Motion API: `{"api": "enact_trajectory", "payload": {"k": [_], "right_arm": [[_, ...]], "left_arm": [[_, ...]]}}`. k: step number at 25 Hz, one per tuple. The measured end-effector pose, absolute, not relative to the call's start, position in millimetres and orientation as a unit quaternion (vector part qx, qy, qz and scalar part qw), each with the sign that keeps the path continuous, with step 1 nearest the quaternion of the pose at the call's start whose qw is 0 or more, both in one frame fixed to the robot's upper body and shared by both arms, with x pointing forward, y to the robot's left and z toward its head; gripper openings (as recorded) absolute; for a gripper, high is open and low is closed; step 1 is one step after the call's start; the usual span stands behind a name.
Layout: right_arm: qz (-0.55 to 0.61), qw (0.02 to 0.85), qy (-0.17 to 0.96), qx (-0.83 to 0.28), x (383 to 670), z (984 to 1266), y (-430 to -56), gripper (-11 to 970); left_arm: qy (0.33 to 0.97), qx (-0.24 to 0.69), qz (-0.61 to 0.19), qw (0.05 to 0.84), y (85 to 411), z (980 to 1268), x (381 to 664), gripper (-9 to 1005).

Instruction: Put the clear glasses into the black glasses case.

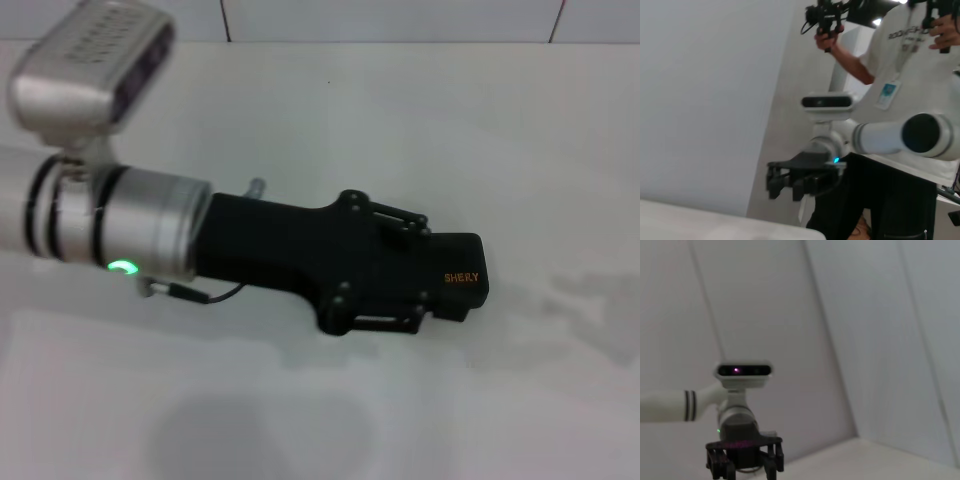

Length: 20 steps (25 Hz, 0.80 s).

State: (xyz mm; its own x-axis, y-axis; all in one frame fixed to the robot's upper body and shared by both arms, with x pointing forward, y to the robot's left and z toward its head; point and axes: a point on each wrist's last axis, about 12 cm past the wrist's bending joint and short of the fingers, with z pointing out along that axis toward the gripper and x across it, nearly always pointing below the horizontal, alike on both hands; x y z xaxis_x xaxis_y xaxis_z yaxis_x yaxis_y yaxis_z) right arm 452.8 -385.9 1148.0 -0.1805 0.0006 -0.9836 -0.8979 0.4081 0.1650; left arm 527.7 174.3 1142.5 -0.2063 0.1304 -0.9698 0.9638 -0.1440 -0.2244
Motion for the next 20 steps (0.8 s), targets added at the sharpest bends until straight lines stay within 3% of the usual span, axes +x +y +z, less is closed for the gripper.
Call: {"api": "enact_trajectory", "payload": {"k": [5, 7, 11, 13, 18, 20], "right_arm": [[0.456, 0.541, 0.601, -0.372, 466, 1143, -359, 235], [0.466, 0.532, 0.591, -0.39, 470, 1142, -350, 250], [0.495, 0.509, 0.565, -0.422, 480, 1138, -326, 365], [0.508, 0.505, 0.552, -0.428, 485, 1136, -316, 422], [0.518, 0.511, 0.53, -0.436, 494, 1135, -303, 693], [0.522, 0.512, 0.524, -0.438, 497, 1136, -299, 758]], "left_arm": [[0.525, 0.504, -0.556, 0.402, 196, 1150, 511, 454], [0.53, 0.49, -0.555, 0.413, 205, 1151, 509, 453], [0.551, 0.453, -0.553, 0.432, 225, 1149, 508, 450], [0.559, 0.445, -0.549, 0.434, 233, 1147, 506, 521], [0.566, 0.44, -0.549, 0.43, 239, 1146, 504, 705], [0.566, 0.44, -0.549, 0.43, 239, 1146, 504, 782]]}}
